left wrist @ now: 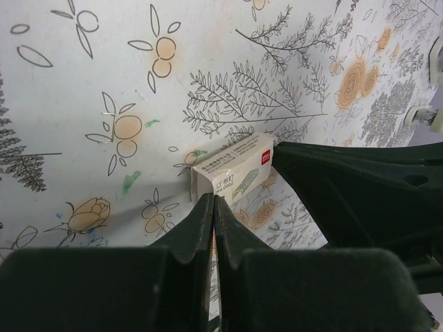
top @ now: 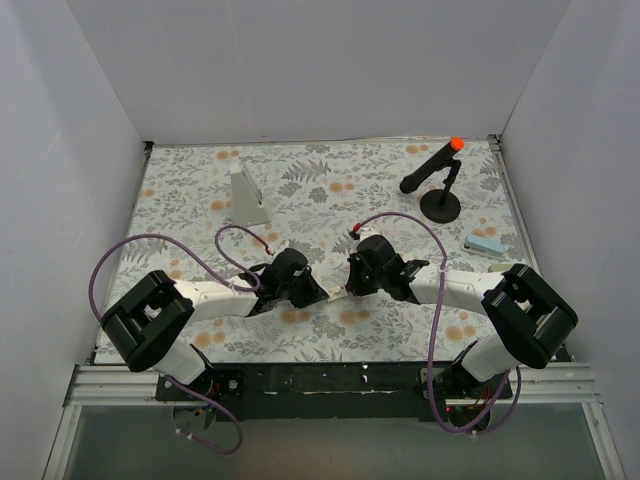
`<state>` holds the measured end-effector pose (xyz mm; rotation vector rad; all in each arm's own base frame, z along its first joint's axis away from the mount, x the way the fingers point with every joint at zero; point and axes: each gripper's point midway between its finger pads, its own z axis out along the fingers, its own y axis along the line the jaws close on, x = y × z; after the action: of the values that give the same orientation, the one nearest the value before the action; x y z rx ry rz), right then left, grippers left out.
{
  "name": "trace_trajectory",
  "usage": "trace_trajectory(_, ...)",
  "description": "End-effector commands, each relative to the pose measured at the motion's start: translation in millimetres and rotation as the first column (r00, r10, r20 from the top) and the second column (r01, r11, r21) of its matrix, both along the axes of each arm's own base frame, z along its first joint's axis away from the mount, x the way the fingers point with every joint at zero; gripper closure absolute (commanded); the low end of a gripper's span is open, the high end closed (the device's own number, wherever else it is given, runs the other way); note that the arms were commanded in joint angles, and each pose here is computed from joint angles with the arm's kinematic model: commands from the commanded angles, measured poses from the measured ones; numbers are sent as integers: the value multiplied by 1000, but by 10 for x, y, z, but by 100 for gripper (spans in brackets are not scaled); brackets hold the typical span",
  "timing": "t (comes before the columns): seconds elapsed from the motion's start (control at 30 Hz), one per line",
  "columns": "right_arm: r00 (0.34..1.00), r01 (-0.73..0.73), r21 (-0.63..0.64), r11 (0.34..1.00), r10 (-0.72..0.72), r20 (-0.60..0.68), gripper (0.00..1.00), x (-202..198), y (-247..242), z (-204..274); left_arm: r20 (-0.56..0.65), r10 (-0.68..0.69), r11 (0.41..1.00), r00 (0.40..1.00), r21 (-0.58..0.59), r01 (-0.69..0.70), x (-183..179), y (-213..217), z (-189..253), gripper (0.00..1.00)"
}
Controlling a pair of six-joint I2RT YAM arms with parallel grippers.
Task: Load the staples into the stapler
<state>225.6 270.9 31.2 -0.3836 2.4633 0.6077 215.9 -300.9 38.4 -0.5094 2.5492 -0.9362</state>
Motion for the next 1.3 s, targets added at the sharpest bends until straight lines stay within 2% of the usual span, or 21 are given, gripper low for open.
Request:
trace_trajectory(0.0,999,18,-3,1000,-18,49,99,108,27,130,25,20,996,999,-85,-18,-16,-30,188,100)
trace_trajectory(0.37,995,54,-92,994,-46,87,99,174,-146,139,43,39,990,998,-135,-33,-68,53,262,100)
trace_trajectory(0.73,995,56,-105,993,-48,82,99,168,-162,120,53,24,993,998,-120,-18,-128,155,167,100)
trace_trajectory(1.27,996,64,-144,987,-53,78,99,148,-251,85,83,-5,986,997,-168,19,-214,202,168,100)
